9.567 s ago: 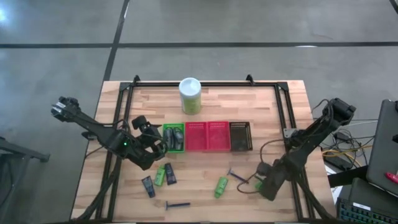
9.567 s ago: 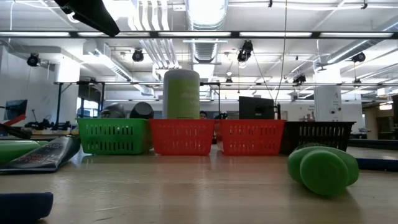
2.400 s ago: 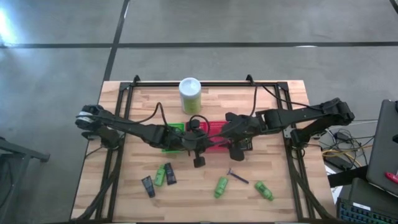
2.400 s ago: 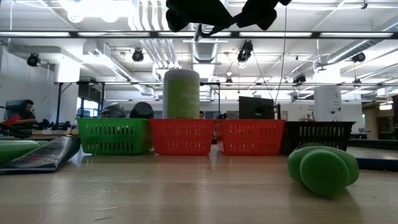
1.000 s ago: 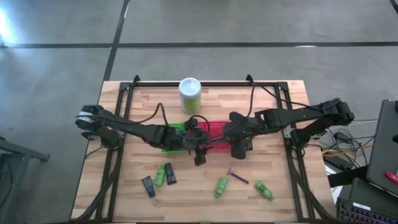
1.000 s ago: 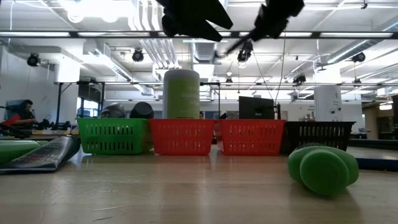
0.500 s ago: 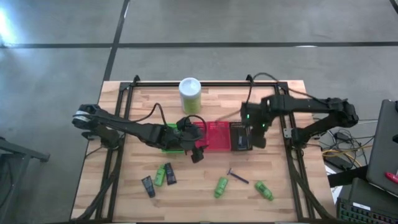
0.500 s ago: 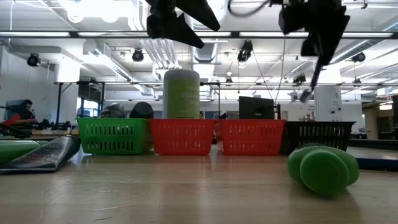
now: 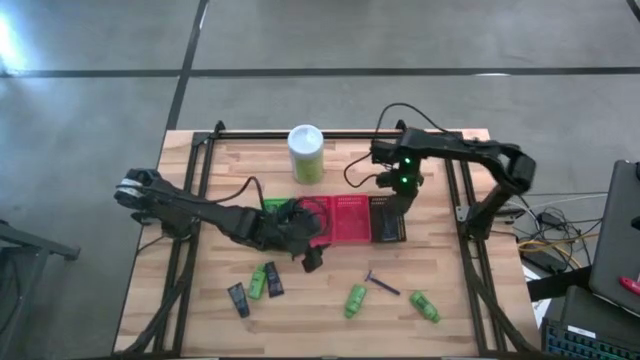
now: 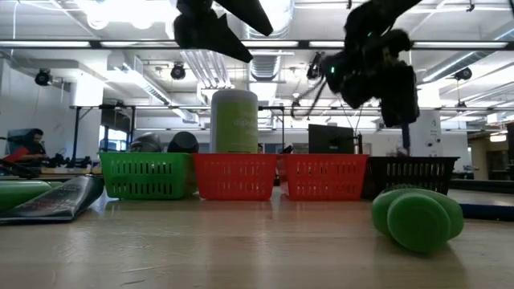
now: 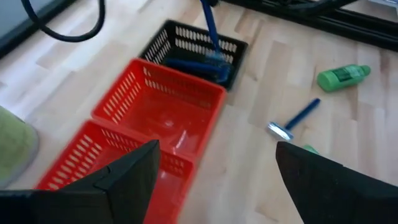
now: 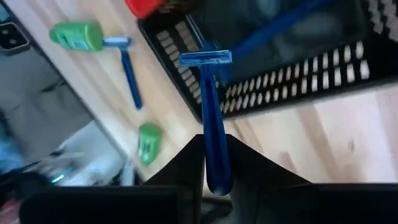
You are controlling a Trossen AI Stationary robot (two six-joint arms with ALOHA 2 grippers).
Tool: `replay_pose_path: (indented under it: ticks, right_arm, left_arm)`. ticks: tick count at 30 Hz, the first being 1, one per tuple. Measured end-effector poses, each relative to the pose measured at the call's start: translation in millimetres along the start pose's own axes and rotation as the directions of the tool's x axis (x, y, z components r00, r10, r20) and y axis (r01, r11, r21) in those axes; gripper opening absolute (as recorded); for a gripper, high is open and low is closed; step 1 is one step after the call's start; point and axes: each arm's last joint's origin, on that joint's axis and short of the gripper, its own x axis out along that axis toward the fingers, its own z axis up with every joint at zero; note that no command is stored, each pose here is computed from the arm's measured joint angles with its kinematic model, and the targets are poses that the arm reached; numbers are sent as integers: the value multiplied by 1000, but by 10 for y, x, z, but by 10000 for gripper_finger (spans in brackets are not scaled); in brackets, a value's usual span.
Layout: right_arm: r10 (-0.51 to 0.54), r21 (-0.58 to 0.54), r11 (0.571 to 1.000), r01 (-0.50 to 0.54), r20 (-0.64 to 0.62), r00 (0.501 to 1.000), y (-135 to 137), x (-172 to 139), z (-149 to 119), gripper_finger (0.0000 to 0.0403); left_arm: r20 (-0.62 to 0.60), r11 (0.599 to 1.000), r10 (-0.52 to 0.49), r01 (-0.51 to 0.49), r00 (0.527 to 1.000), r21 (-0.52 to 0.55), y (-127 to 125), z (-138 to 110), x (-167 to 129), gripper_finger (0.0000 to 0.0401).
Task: Pick & Place Travel size toiletries
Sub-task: Put the blue razor into the black bin
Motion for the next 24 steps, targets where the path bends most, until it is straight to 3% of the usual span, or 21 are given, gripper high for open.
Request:
replay_pose_path:
  ticks: [3, 8, 20, 24]
  right_arm:
    - [-4, 37, 999, 7, -61, 998, -52, 36, 118, 48]
    - [-26, 91, 995, 31, -61, 998, -50, 31, 262, 58]
    - [-20, 156, 988, 20, -2, 1000, 9, -74, 366, 181]
    - [-42, 167, 985, 43, -9, 999, -6, -54, 361, 198]
  left_arm:
    - [-14, 1000, 1, -1, 1000, -25, -39, -46, -27, 324]
    - [11, 999, 30, -29, 999, -37, -83, -73, -60, 324]
    - [0, 999, 35, -35, 999, -20, -100, -103, -78, 323]
    - [-4, 999, 36, -37, 999, -15, -105, -111, -83, 324]
